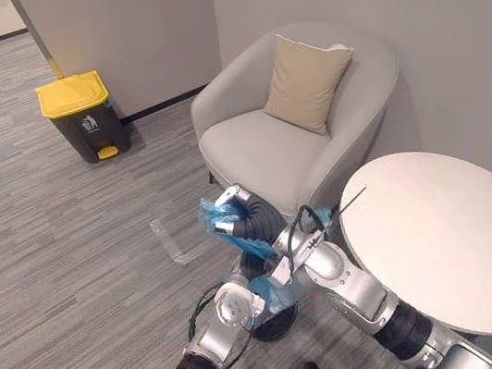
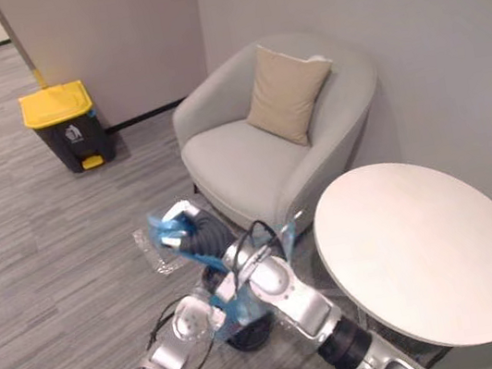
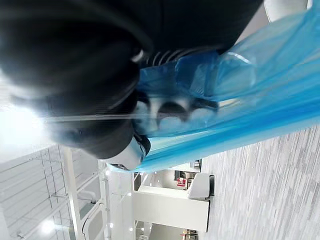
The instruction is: Gather rubbish on tea table into small bin, then transfer packed bag to large trash can.
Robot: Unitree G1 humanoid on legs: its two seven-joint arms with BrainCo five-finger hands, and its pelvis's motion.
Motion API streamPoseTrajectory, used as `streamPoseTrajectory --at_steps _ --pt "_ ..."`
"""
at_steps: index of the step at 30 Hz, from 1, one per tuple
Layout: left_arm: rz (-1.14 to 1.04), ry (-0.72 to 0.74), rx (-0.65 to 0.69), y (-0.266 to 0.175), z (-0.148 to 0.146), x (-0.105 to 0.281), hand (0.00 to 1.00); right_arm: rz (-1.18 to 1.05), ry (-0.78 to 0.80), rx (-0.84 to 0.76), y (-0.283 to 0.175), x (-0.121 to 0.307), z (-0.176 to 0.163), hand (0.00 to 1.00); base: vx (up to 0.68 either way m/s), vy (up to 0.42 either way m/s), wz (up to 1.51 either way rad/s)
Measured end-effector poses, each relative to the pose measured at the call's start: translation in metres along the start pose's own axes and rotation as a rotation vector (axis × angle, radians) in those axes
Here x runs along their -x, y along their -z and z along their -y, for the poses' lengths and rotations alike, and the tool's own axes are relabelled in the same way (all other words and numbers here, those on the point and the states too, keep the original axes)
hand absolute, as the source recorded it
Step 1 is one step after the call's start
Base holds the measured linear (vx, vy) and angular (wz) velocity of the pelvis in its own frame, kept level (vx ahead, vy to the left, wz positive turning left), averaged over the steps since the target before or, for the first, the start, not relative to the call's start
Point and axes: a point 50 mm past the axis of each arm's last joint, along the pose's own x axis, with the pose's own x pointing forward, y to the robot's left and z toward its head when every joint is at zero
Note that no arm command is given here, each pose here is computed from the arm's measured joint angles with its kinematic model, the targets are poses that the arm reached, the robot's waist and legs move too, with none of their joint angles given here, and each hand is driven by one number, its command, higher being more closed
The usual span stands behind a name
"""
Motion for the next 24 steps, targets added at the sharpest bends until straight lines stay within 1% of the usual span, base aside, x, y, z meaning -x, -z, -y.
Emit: streamPoseTrajectory --at_steps 2,8,10,12,14,17,19,20,22,24 --pt "-0.027 -0.016 0.032 0.006 -0.001 0.004 1.0 0.001 0.02 0.024 0.002 0.004 0.002 0.0 0.0 0.0 0.0" --pt "-0.031 -0.096 0.125 0.007 -0.013 0.016 1.0 -0.054 0.104 0.22 0.012 0.027 0.016 0.0 0.0 -0.001 0.04" --pt "-0.026 -0.124 0.157 0.007 -0.018 0.02 1.0 -0.085 0.152 0.382 0.015 0.038 0.027 0.0 0.0 0.0 0.02" --pt "-0.034 -0.144 0.166 0.01 -0.021 0.024 1.0 -0.115 0.196 0.495 0.016 0.049 0.037 0.0 0.0 0.0 0.0" --pt "-0.044 -0.158 0.17 0.014 -0.024 0.029 1.0 -0.142 0.264 0.598 0.017 0.059 0.047 0.0 0.0 0.0 0.0" --pt "-0.072 -0.178 0.183 0.022 -0.025 0.035 1.0 -0.183 0.346 0.696 0.018 0.075 0.058 0.0 0.0 0.0 0.0" --pt "-0.093 -0.188 0.196 0.027 -0.025 0.04 1.0 -0.215 0.391 0.729 0.021 0.086 0.062 0.0 0.0 0.0 0.0" --pt "-0.115 -0.202 0.218 0.032 -0.026 0.044 1.0 -0.244 0.422 0.718 0.024 0.094 0.063 0.0 0.0 0.0 0.0" --pt "-0.157 -0.229 0.259 0.042 -0.026 0.052 1.0 -0.297 0.473 0.684 0.031 0.106 0.064 0.0 0.0 0.0 0.0" --pt "-0.212 -0.256 0.302 0.055 -0.029 0.062 1.0 -0.4 0.508 0.613 0.051 0.12 0.065 0.0 0.0 0.0 0.0"
